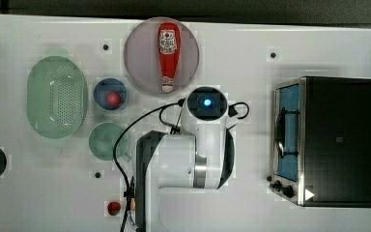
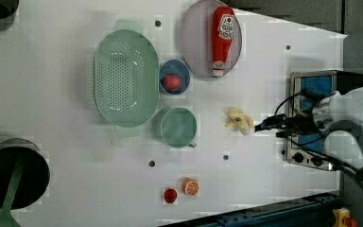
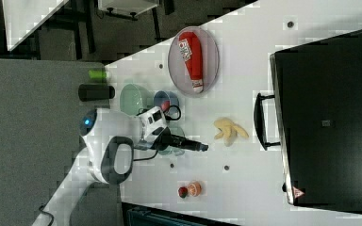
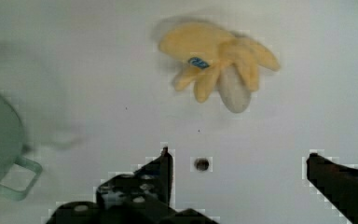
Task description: Pick Banana and place it in mug.
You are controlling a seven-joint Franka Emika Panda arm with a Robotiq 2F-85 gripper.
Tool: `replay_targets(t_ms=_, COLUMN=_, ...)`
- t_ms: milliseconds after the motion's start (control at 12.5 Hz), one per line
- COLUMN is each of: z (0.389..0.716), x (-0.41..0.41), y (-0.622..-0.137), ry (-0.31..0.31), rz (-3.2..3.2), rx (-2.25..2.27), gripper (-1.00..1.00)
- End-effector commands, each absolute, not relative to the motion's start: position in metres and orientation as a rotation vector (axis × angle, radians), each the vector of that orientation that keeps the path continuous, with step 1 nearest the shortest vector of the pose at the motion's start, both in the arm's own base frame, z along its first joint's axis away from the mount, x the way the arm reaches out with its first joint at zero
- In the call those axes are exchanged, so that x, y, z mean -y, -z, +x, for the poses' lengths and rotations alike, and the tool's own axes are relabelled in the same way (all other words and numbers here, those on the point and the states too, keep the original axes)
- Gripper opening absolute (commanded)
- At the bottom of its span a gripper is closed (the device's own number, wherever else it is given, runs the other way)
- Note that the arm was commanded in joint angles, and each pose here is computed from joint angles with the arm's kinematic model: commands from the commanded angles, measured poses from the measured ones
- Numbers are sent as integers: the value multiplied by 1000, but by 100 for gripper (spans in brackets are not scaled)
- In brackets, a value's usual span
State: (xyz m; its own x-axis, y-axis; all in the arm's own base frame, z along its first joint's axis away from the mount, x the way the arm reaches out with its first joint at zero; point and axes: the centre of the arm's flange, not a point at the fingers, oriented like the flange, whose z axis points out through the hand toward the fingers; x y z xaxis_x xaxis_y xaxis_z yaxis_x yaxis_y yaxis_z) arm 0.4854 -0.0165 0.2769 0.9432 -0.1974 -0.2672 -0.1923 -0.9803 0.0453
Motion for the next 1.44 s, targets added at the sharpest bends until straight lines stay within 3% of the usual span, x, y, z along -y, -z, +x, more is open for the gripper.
replay_targets(t_ms=80, z=494, x=25, y=-278, ry=233, rz=3134, rx=-66, gripper=100)
replay_targets(t_ms=240, z=491, x=25, y=-247, ry=202, rz=3133, rx=-204, gripper=100)
replay_targets(t_ms=800, z=479, x=30, y=-158, ry=218, rz=3114, rx=-430, gripper=100)
replay_targets(t_ms=1040, z=480, x=30, y=-144, ry=163, rz=3110, rx=-431, gripper=100)
replay_targets(t_ms=1120, z=479, x=31, y=-142, ry=169, rz=3110, rx=-429, gripper=93)
replay_targets(t_ms=1440, z=484, x=31, y=-148, ry=145, rz=3109, rx=-429, gripper=-4)
